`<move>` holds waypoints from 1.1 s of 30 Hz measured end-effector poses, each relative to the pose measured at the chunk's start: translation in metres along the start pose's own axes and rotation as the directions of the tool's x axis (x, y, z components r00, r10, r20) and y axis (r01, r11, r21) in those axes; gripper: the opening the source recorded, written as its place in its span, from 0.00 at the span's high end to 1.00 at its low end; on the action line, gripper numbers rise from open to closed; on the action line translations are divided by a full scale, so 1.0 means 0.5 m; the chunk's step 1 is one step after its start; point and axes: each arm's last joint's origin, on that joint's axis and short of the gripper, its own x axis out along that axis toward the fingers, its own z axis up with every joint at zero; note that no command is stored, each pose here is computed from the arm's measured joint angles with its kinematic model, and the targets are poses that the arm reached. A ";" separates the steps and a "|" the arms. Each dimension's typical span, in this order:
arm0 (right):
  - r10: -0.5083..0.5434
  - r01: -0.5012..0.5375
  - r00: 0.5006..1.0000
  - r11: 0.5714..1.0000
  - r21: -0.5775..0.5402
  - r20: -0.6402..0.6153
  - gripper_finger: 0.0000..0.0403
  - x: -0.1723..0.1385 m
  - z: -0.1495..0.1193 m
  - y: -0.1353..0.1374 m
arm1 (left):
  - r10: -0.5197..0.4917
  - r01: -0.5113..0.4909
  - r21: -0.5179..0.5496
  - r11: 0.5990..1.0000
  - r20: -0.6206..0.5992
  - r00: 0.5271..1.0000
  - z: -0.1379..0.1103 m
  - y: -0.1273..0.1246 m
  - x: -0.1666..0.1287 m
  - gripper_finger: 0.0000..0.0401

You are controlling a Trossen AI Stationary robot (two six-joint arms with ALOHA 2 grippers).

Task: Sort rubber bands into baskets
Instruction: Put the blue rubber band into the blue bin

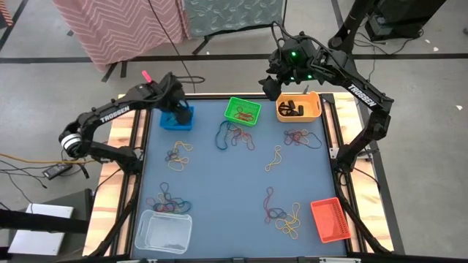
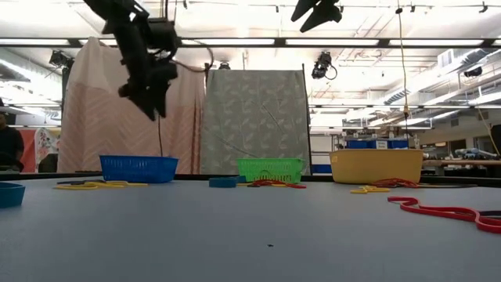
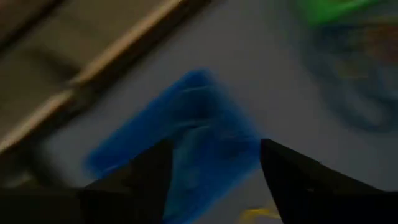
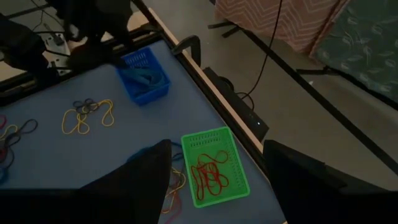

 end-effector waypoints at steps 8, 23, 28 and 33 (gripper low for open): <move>0.000 0.000 1.000 1.000 -0.001 -0.001 0.34 0.000 0.000 0.000 | -0.309 0.297 0.362 0.884 -0.025 0.951 -0.025 -0.159 0.036 0.33; 0.000 0.000 1.000 1.000 -0.001 -0.002 0.34 0.000 0.000 0.000 | -0.192 0.161 0.863 0.480 -0.076 0.978 -0.080 -0.351 0.215 0.33; 0.000 0.000 1.000 1.000 -0.001 -0.002 0.34 0.000 0.000 0.000 | -0.178 0.198 0.839 0.507 -0.123 0.976 -0.084 -0.348 0.258 0.33; 0.000 0.000 1.000 1.000 -0.001 -0.002 0.34 0.000 0.000 0.000 | -0.199 0.240 0.820 0.519 -0.157 0.967 -0.085 -0.344 0.276 0.44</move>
